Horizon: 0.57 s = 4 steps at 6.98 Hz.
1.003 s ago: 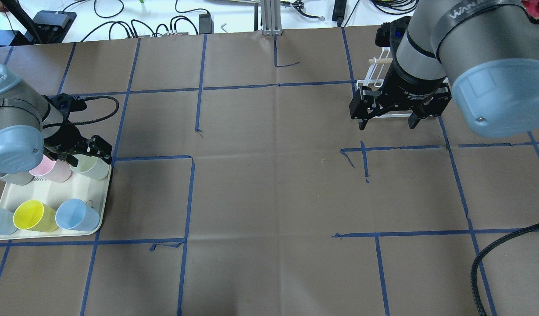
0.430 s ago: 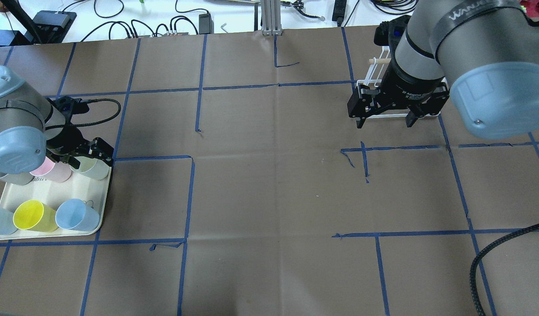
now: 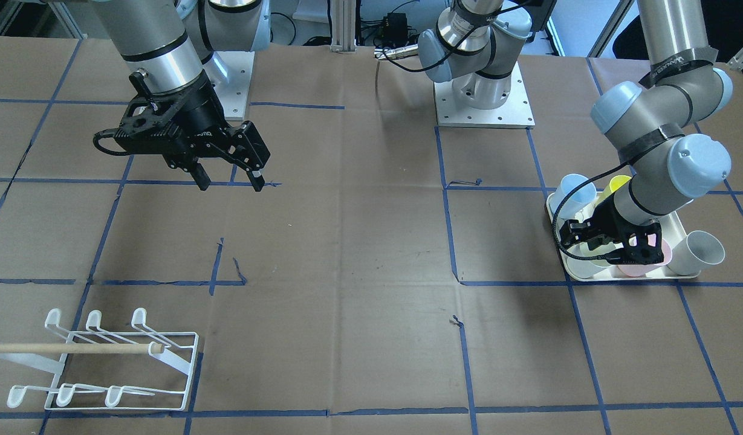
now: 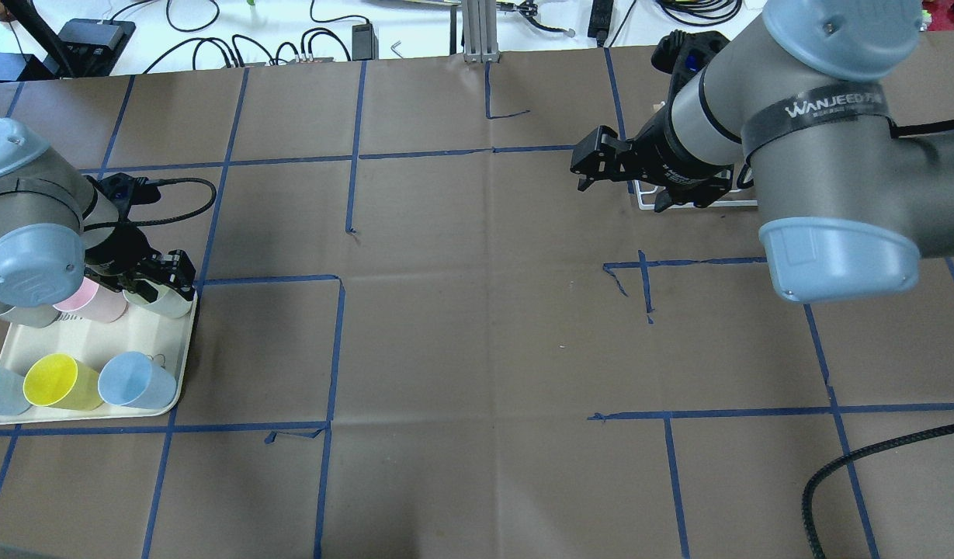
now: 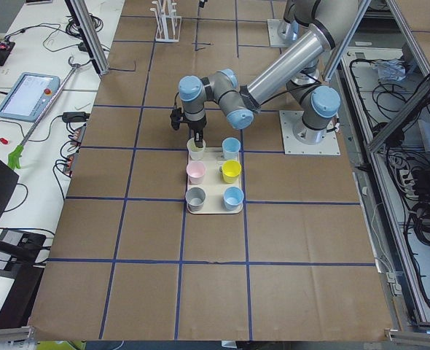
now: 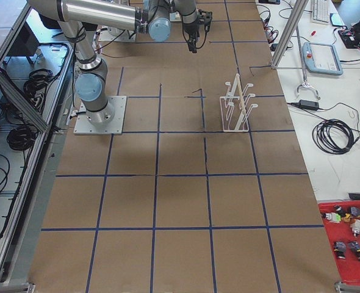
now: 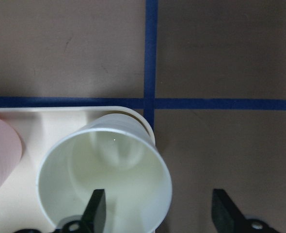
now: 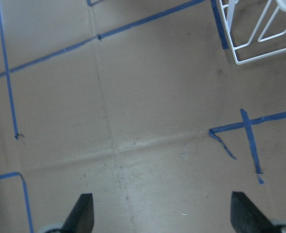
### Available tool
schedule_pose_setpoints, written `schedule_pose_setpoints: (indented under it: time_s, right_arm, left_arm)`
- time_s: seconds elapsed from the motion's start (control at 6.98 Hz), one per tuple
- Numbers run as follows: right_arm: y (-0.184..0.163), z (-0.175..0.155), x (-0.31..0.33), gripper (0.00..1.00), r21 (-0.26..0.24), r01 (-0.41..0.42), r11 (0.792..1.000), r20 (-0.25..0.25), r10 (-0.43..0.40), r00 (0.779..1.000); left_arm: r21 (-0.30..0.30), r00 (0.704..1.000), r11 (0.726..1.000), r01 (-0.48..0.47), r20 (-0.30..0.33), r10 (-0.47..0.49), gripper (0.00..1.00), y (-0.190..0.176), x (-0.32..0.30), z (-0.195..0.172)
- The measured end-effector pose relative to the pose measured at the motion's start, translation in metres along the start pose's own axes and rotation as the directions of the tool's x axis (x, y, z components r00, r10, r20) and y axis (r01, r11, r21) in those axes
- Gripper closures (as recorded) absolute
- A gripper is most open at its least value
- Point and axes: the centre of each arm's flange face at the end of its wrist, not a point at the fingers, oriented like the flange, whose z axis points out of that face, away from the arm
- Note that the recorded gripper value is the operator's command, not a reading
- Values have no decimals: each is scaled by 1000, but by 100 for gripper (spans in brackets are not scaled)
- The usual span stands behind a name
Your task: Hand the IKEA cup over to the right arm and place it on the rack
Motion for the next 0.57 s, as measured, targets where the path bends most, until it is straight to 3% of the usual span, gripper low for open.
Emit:
schedule_pose_setpoints:
  time_s: [0.29, 0.57]
  right_arm:
    - [3, 9, -6, 0, 88, -99, 991, 146, 86, 985]
    - [9, 23, -10, 0, 143, -187, 972, 310, 135, 941]
  left_arm:
    - [3, 1000, 1000, -1, 9, 1, 100, -1, -2, -3]
    - [8, 999, 1000, 0, 37, 0, 100, -1, -5, -10]
